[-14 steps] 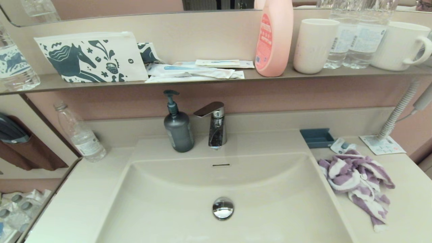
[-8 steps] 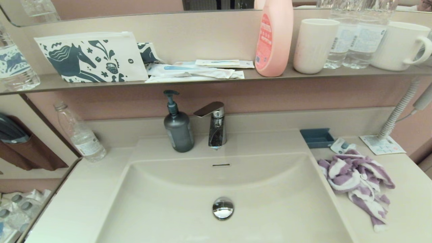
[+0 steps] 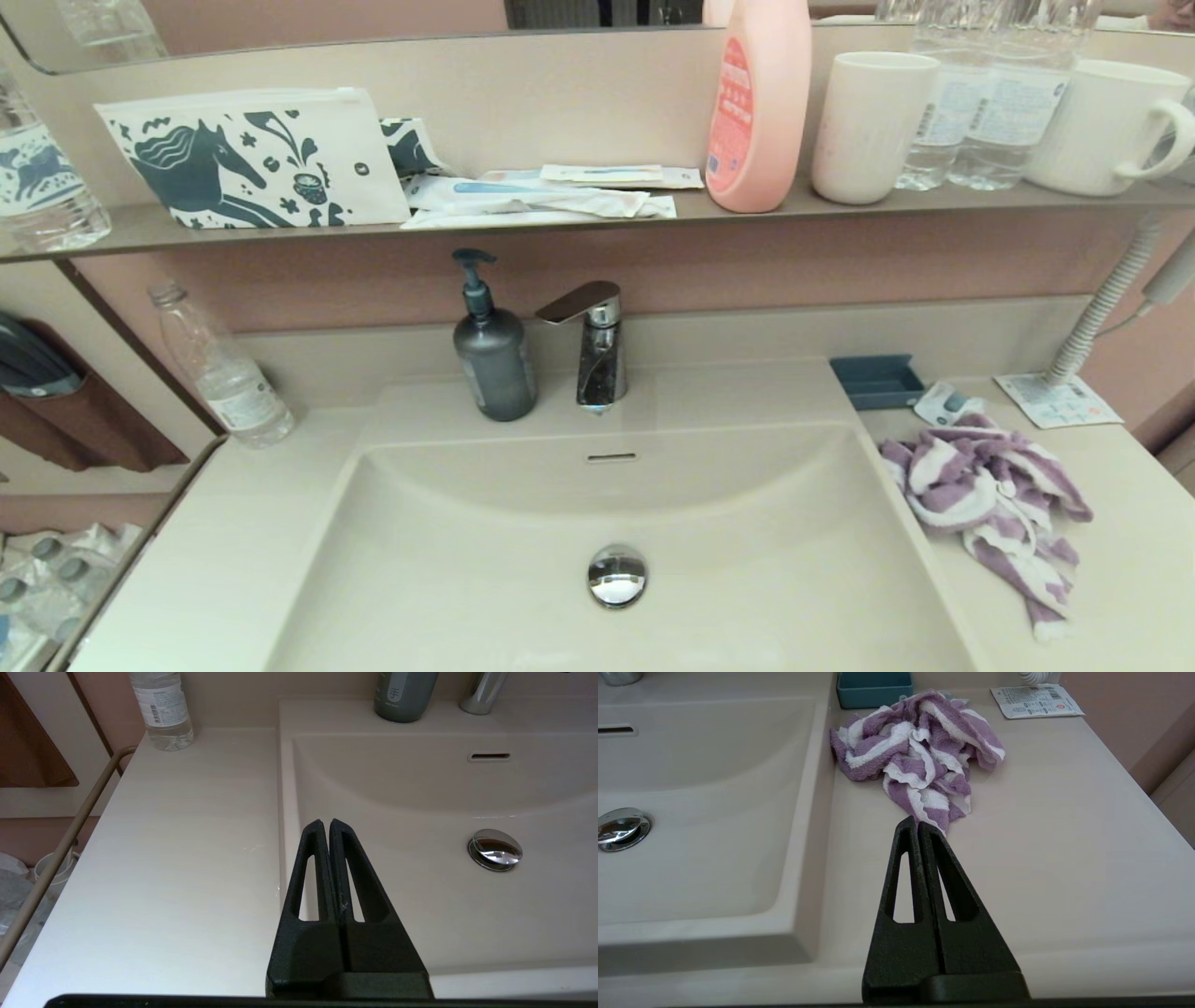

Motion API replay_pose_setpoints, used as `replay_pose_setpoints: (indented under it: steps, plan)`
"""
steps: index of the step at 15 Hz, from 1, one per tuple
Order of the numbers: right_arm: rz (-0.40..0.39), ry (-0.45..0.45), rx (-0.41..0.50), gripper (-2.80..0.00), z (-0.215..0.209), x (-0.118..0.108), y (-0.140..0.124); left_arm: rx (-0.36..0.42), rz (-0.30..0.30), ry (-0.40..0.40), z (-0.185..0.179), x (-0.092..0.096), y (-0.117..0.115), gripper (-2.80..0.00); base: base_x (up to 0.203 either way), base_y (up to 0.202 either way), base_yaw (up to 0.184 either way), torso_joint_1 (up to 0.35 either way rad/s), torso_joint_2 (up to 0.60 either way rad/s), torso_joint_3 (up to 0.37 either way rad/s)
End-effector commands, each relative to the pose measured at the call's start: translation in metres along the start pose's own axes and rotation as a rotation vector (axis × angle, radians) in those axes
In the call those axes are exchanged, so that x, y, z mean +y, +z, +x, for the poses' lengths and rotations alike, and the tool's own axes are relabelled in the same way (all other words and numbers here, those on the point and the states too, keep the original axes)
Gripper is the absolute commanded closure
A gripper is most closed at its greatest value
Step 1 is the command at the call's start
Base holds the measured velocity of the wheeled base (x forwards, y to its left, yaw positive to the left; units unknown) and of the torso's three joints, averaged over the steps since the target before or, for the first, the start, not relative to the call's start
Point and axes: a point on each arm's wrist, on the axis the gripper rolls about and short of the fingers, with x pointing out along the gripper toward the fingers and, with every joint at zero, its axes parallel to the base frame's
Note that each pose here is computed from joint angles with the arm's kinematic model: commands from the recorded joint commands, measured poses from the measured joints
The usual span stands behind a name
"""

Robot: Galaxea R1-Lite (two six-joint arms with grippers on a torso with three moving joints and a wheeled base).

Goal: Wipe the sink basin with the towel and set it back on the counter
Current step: Turn on the faucet

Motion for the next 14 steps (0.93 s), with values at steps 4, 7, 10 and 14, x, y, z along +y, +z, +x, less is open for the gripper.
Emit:
replay_pose_setpoints:
  steps: [4, 7, 10, 14]
  plan:
    - [0.000, 0.000, 0.000, 0.00, 0.000, 0.000, 0.000, -0.007, 0.006, 0.003, 0.000, 0.000, 0.002, 0.00, 0.000, 0.000, 0.000, 0.000, 0.00, 0.000]
    - [0.000, 0.000, 0.000, 0.00, 0.000, 0.000, 0.000, -0.051, 0.011, 0.001, -0.007, 0.000, 0.026, 0.00, 0.000, 0.000, 0.000, 0.000, 0.00, 0.000]
    - [0.000, 0.000, 0.000, 0.00, 0.000, 0.000, 0.000, -0.008, 0.011, -0.037, -0.005, -0.001, 0.057, 0.00, 0.000, 0.000, 0.000, 0.000, 0.00, 0.000]
    - [0.000, 0.000, 0.000, 0.00, 0.000, 0.000, 0.000, 0.111, 0.003, -0.165, 0.020, -0.004, 0.086, 0.00, 0.000, 0.000, 0.000, 0.000, 0.00, 0.000]
